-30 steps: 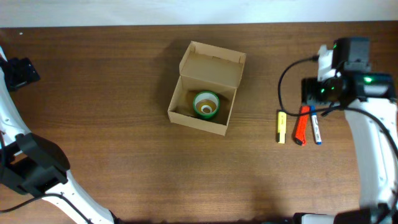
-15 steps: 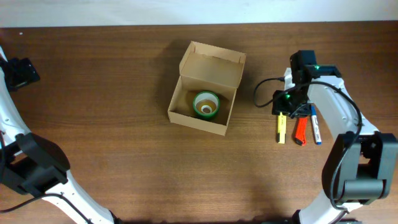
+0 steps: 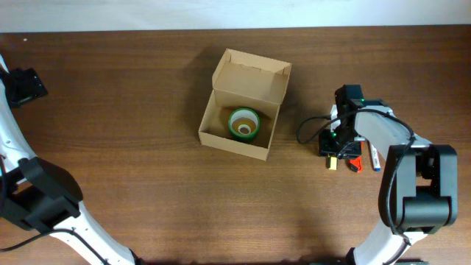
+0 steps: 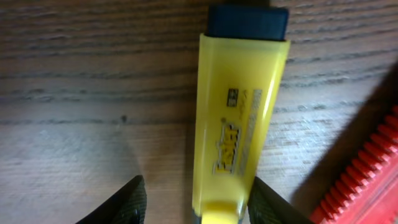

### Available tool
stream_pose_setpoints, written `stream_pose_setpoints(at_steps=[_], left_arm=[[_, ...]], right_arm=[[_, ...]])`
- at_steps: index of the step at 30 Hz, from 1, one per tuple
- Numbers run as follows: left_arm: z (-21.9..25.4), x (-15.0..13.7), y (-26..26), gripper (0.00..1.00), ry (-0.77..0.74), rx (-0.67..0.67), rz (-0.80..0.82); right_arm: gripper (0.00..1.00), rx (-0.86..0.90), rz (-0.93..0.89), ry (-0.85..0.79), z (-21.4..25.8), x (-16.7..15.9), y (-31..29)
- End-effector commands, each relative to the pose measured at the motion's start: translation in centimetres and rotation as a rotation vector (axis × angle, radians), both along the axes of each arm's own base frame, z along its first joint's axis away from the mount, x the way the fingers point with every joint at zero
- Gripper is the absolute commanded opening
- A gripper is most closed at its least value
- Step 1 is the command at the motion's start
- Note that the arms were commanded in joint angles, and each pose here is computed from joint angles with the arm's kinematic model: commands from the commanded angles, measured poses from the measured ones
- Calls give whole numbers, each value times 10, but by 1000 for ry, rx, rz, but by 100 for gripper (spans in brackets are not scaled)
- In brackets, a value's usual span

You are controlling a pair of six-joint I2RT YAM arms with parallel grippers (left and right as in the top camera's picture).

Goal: Pack container
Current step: 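Grasp the yellow highlighter on the table with the right gripper, then carry the yellow highlighter into the box beside the tapes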

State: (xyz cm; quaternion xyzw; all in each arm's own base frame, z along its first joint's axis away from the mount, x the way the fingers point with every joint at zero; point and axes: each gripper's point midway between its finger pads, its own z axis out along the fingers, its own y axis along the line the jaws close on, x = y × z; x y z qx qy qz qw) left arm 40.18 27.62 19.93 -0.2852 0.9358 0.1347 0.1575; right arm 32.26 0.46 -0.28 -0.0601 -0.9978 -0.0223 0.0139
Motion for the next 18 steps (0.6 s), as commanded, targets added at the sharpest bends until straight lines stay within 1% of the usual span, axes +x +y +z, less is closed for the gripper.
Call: stream_pose_setpoints(at_steps=[1,2,3,6,9,11,13,15,16,18], left_arm=[[6,-2,-1,100,-8,6,-12],[6,-2,-1,100,-8,6,-12],[6,-2,-1,100,-8,6,-12],[6,-2,-1,100,-8,6,-12],[6,-2,-1,100,-8,6,-12],[6,-2,-1,100,-8,6,-12],[6,-2,-1,100,-8,6,-11],[6,-2,-1,100,-8,6,-11],[6,-2,-1,100,-8,6,-11],[6,-2,-1,100,-8,6,-11]], right_arm=[[49,-13,-9,33,-13,-5,-1],[44,-13,-9,27,-13,-4,-1],[31,-13,-9,16,-13,-1,-1],[5,-13,-9,0,-13,3,-1],[4,21,10,-23,-11,10,4],[4,63,41,-68,5,25,12],[4,61,68,-131,39,50,11],[4,53,111,-223,90,84,11],[4,51,116,-255,106,93,11],[4,43,128,-372,163,119,12]])
